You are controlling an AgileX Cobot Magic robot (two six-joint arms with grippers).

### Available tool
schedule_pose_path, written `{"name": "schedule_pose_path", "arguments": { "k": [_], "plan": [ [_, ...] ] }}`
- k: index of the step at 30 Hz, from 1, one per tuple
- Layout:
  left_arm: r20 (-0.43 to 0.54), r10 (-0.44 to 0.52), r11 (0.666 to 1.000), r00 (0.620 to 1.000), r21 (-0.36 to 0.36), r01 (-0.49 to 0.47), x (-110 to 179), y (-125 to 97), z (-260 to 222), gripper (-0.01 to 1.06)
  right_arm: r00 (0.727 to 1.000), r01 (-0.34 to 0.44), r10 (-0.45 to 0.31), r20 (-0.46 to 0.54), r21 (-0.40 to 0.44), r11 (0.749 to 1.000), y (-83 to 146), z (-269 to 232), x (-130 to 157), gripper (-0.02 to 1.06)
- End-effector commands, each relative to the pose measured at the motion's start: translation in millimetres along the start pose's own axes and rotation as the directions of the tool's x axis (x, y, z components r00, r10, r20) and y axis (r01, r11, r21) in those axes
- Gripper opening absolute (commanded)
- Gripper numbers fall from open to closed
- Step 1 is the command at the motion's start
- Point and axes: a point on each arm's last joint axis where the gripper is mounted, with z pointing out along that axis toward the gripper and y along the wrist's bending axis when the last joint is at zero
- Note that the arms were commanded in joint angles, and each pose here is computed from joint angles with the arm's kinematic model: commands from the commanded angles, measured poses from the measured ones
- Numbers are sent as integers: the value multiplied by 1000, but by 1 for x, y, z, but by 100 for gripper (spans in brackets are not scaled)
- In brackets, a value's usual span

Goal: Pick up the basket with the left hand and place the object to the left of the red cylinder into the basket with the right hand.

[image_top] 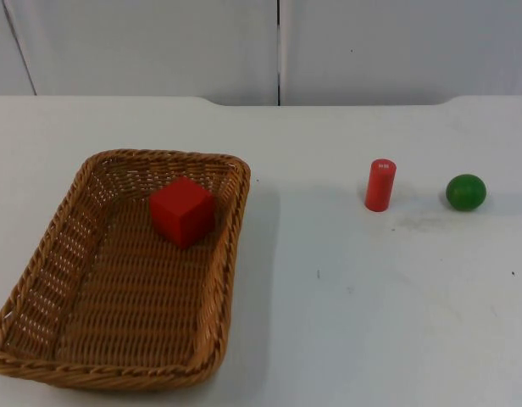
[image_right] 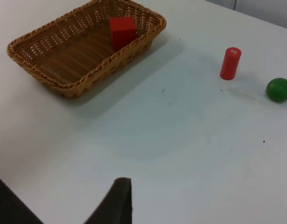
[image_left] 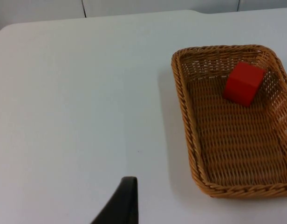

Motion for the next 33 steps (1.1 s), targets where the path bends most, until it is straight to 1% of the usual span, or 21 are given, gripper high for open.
{"name": "schedule_pose_path", "arguments": {
  "k": [1,3,6,12,26,28,31,33],
  "plan": [
    [-2,-4,1000,1000,0,4,2,0,1,105,1000,0,0,12,6,1000,0,0,0,105],
    [-2,-9,1000,1000,-9,9,2,0,1,105,1000,0,0,12,6,1000,0,0,0,105],
    [-1,-29,999,1000,-45,28,1,-1,1,105,1000,0,0,12,6,1000,0,0,0,105],
    [0,-44,996,999,-77,44,1,-1,1,105,1000,0,0,12,6,1000,0,0,0,105],
    [0,-45,996,999,-79,45,1,-1,1,105,1000,-6,5,12,14,1000,0,0,0,105],
    [0,-45,996,999,-79,45,1,-1,1,105,1000,-16,16,12,26,1000,0,0,0,105],
    [0,-45,996,999,-79,45,1,-1,1,105,999,-42,41,11,76,996,1,0,0,105],
    [0,-45,996,999,-79,45,1,-1,1,105,997,-71,70,13,131,989,1,0,0,105]
  ]
}}
